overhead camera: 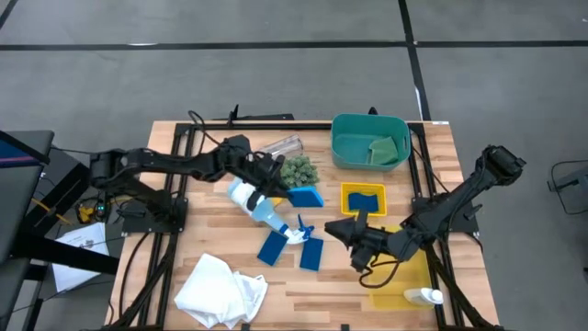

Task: Pick & Place Kitchen Items
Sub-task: Put the blue sponge into the top yellow bin

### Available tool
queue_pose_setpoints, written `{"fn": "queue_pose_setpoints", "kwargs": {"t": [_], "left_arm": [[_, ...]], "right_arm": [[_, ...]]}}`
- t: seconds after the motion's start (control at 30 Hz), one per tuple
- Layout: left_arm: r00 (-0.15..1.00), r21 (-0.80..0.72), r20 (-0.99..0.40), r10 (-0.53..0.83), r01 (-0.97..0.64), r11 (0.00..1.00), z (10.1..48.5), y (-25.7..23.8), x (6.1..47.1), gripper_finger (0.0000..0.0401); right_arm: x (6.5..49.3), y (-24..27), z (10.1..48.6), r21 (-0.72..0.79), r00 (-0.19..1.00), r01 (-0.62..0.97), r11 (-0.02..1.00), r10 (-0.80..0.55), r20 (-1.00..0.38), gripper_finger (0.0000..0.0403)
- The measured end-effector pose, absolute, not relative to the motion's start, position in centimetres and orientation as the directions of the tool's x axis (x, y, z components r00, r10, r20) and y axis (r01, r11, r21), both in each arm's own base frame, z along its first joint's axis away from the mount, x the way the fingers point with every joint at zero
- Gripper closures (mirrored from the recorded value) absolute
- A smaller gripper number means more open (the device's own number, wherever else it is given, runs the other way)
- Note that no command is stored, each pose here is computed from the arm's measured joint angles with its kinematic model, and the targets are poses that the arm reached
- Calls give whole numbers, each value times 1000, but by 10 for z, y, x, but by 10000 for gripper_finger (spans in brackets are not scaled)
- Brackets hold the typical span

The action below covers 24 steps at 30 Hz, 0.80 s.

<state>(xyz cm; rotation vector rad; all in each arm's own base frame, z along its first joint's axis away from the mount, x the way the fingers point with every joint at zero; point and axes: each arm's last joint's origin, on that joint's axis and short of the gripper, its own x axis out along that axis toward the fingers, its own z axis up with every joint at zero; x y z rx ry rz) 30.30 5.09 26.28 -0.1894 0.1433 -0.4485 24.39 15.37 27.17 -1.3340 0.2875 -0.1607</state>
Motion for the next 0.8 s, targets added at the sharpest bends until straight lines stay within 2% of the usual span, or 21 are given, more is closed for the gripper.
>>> {"fn": "queue_pose_setpoints", "kwargs": {"t": [0.3, 0.5, 0.7, 0.73, 0.8], "left_arm": [[863, -257, -9, -505, 486, 835, 265, 43, 311, 395], [850, -260, 4, -527, 509, 820, 270, 36, 314, 395], [860, -275, -24, -510, 485, 830, 267, 42, 313, 395], [866, -273, -34, -498, 472, 838, 266, 45, 313, 395], [873, -258, -63, -484, 454, 853, 262, 50, 312, 395]], "right_arm": [[252, 155, 260, -995, 906, -95, 14, -414, -92, 295], [262, 161, 256, -986, 895, -108, -125, -445, -42, 289], [258, 166, 267, -991, 906, -78, -112, -423, -24, 257], [256, 168, 269, -994, 910, -59, -94, -414, -15, 251], [253, 170, 279, -999, 914, 38, 14, -405, 29, 240]]}}
